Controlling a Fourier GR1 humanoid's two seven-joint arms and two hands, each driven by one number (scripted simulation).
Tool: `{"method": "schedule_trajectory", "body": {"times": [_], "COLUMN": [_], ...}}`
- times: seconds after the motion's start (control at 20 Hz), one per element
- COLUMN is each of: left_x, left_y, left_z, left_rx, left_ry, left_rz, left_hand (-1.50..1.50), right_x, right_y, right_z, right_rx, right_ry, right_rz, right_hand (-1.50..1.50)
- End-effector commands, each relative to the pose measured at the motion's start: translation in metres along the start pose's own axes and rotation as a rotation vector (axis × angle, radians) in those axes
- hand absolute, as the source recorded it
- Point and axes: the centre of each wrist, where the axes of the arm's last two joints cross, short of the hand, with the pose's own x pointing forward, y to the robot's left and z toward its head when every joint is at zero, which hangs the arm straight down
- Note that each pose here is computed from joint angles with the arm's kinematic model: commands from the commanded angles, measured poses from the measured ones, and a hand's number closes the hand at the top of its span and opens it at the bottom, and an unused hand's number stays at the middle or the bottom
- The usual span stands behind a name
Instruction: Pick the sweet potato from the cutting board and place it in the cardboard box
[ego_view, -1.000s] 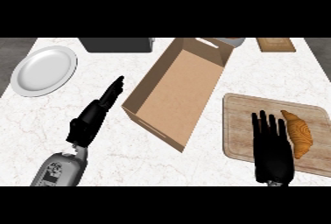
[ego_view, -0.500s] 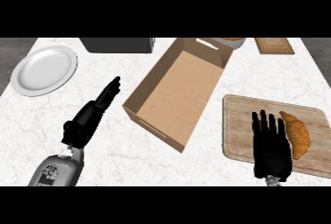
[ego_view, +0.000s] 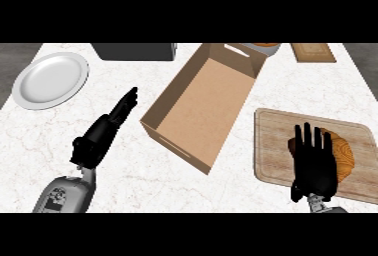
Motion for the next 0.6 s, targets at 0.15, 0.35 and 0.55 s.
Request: {"method": "schedule_trajectory", "body": {"times": [0.15,0.35,0.55], "left_x": [0.003,-0.015,-0.002], "left_y": [0.008,-0.024,0.003], "left_z": [-0.006,-0.005,-0.012], "left_rx": [0.005,0.005,0.010], "left_ry": [-0.012,0.000,-0.006], "left_rz": [0.006,0.015,-0.011], "left_hand": [0.00,0.00,0.00], "right_x": [-0.009,-0.020,-0.009], "right_y": [0.038,0.015,0.011], "right_z": [-0.005,-0.022,-0.021], "right_rx": [0.049,0.018,-0.026], "right_ry": [-0.002,-0.046,-0.295], "right_rz": [0.060,0.094,0.084], "right_hand": [1.50,1.50,1.50]}}
